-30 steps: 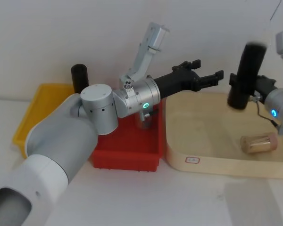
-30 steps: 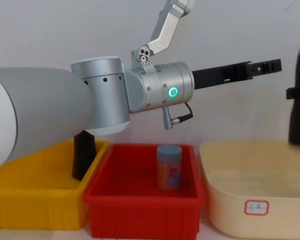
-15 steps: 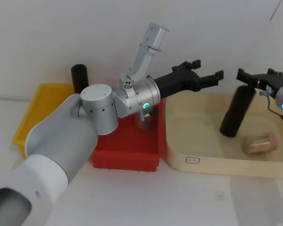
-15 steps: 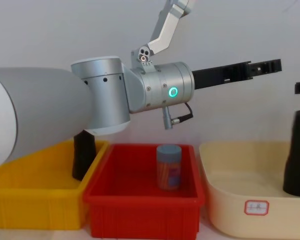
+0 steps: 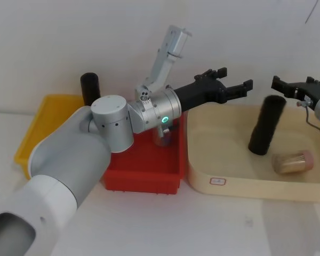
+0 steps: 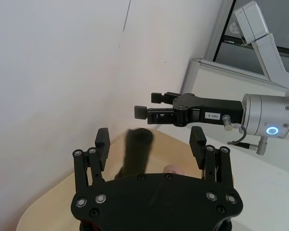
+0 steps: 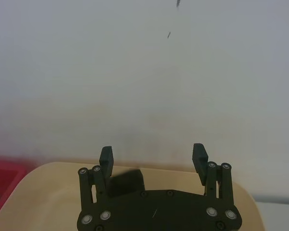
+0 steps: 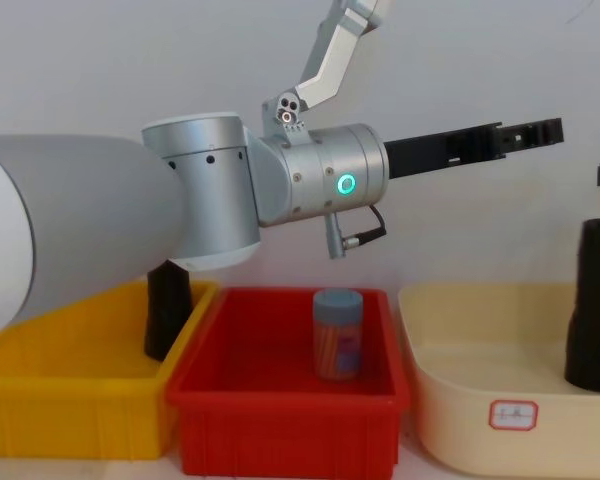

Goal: Pick up the garbage bag with the one hand and transfer it to the other hand.

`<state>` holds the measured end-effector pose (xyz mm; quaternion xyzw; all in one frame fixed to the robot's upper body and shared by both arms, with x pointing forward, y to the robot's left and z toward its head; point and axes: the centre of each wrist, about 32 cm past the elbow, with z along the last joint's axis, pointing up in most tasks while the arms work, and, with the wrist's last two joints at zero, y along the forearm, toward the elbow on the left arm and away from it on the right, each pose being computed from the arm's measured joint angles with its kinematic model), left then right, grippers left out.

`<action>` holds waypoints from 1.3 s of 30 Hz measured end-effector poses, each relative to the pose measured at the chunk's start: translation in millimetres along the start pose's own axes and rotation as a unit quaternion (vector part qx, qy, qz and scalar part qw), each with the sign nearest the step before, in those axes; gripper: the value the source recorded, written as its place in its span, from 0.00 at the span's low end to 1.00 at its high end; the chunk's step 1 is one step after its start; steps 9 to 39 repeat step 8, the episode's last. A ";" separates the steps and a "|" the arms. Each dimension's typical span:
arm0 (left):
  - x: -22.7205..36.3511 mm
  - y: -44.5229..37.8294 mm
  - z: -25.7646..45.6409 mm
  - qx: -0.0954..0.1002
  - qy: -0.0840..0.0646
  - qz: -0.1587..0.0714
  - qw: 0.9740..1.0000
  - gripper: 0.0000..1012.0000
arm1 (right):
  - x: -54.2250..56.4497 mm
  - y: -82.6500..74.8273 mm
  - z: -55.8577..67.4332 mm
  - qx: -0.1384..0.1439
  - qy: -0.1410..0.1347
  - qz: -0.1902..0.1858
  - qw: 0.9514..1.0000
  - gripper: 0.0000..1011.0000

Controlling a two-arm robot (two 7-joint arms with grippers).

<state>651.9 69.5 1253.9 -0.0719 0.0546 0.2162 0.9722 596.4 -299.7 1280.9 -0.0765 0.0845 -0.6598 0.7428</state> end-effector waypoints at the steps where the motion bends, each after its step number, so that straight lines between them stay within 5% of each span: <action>1: 0.0 0.0 0.0 0.000 0.000 0.000 1.000 0.99 | 0.0 0.0 0.0 0.000 0.000 0.000 1.000 0.99; 39: 0.0 0.0 0.0 0.000 0.000 0.000 1.000 0.99 | 1.2 0.3 0.5 0.001 0.001 -0.001 1.000 0.99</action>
